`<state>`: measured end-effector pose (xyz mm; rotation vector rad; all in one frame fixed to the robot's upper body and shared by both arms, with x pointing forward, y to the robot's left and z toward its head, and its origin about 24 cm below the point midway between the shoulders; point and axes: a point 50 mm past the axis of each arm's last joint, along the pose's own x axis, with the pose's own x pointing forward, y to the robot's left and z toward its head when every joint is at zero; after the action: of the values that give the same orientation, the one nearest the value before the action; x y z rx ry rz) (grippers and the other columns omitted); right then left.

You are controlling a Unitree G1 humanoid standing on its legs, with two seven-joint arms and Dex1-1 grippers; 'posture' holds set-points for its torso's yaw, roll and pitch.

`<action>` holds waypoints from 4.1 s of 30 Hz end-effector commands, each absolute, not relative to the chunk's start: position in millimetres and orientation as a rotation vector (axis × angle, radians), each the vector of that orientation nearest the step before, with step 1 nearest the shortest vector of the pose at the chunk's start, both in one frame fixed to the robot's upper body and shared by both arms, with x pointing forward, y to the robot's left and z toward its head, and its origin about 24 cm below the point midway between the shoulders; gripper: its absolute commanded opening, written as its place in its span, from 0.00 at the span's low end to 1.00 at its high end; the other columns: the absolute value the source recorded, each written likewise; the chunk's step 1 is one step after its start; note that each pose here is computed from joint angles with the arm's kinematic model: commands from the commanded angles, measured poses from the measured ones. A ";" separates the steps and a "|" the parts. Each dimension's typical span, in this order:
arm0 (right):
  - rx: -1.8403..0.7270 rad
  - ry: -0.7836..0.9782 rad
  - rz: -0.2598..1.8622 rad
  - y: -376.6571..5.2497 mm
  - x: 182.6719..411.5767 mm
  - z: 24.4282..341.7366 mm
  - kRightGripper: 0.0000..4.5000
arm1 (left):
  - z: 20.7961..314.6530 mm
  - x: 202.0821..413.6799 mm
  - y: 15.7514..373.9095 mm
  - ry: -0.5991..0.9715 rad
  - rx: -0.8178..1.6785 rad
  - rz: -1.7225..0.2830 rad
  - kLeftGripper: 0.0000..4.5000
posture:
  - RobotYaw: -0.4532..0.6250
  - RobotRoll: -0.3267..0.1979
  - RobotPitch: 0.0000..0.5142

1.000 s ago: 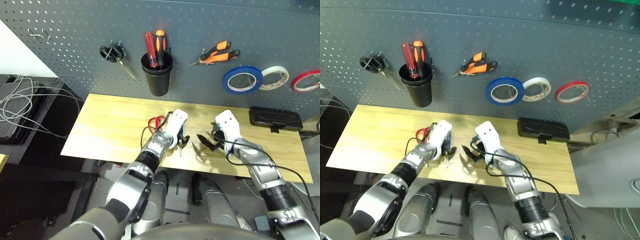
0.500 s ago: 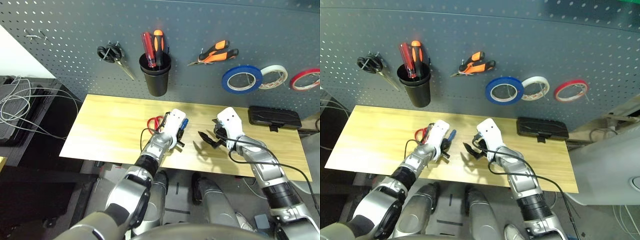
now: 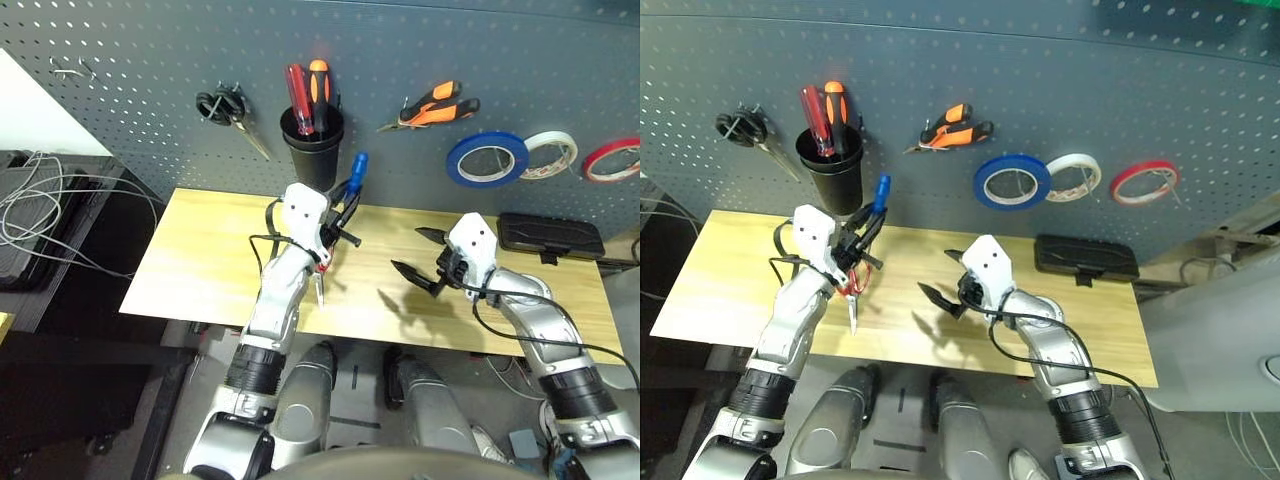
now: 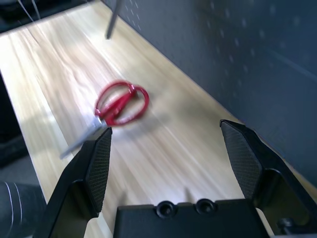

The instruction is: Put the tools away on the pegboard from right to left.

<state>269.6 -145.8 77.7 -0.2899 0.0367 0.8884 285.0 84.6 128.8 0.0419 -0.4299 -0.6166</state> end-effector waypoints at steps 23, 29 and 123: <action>-0.183 -0.313 0.895 -101.4 288.3 145.0 1.00 | 243.3 313.8 121.9 -0.852 0.069 -0.384 0.12 | 0.56 0.62 0.46; -0.187 -0.285 0.885 -103.3 288.6 141.0 1.00 | 222.3 316.8 121.2 -0.781 0.133 -0.401 0.12 | 0.57 0.62 0.46; -0.282 0.202 0.846 -123.3 279.5 67.3 1.00 | -48.7 294.3 163.3 0.875 0.266 -0.147 0.40 | 0.55 0.62 0.47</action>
<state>280.7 -127.0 65.1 -0.2920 0.2278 0.8215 315.2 161.1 -24.2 0.2932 0.7301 -0.1348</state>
